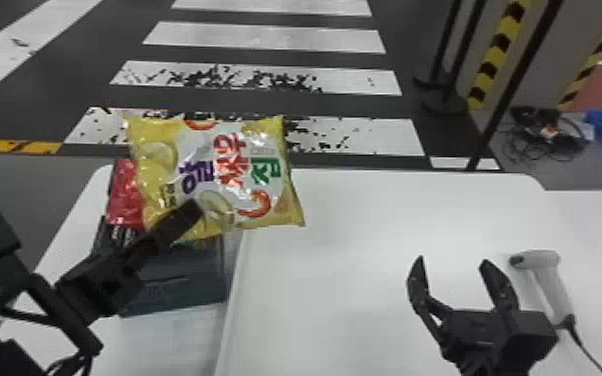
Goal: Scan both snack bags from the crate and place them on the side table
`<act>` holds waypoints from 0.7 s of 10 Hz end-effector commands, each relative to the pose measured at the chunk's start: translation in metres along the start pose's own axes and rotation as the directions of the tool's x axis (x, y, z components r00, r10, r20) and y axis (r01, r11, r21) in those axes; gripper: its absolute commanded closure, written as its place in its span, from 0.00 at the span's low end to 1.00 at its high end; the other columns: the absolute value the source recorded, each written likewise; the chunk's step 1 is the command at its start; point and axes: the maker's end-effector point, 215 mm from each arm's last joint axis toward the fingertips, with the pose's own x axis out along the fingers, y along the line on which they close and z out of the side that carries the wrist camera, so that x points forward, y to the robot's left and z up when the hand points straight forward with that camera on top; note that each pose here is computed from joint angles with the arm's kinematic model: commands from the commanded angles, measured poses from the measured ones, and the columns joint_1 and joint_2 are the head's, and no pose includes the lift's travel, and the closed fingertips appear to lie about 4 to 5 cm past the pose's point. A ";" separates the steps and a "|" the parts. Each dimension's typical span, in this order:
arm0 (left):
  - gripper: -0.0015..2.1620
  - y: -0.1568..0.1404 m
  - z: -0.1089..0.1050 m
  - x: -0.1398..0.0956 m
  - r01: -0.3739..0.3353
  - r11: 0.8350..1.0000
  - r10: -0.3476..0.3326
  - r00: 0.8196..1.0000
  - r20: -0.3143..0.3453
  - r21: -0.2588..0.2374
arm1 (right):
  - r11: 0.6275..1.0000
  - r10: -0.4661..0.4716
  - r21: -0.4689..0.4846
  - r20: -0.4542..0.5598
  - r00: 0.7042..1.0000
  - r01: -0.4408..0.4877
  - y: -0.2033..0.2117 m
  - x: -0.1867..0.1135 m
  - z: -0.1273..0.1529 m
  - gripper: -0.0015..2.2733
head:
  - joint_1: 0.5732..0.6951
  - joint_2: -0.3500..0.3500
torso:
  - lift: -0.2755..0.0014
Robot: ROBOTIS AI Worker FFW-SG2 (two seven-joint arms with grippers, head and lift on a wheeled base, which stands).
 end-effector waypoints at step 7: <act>0.99 -0.050 -0.178 0.058 0.100 0.989 -0.124 0.966 -0.227 -0.113 | 0.998 -0.063 -0.006 0.002 0.998 0.063 -0.031 0.001 0.002 0.05 | 1.00 0.10 | 0.65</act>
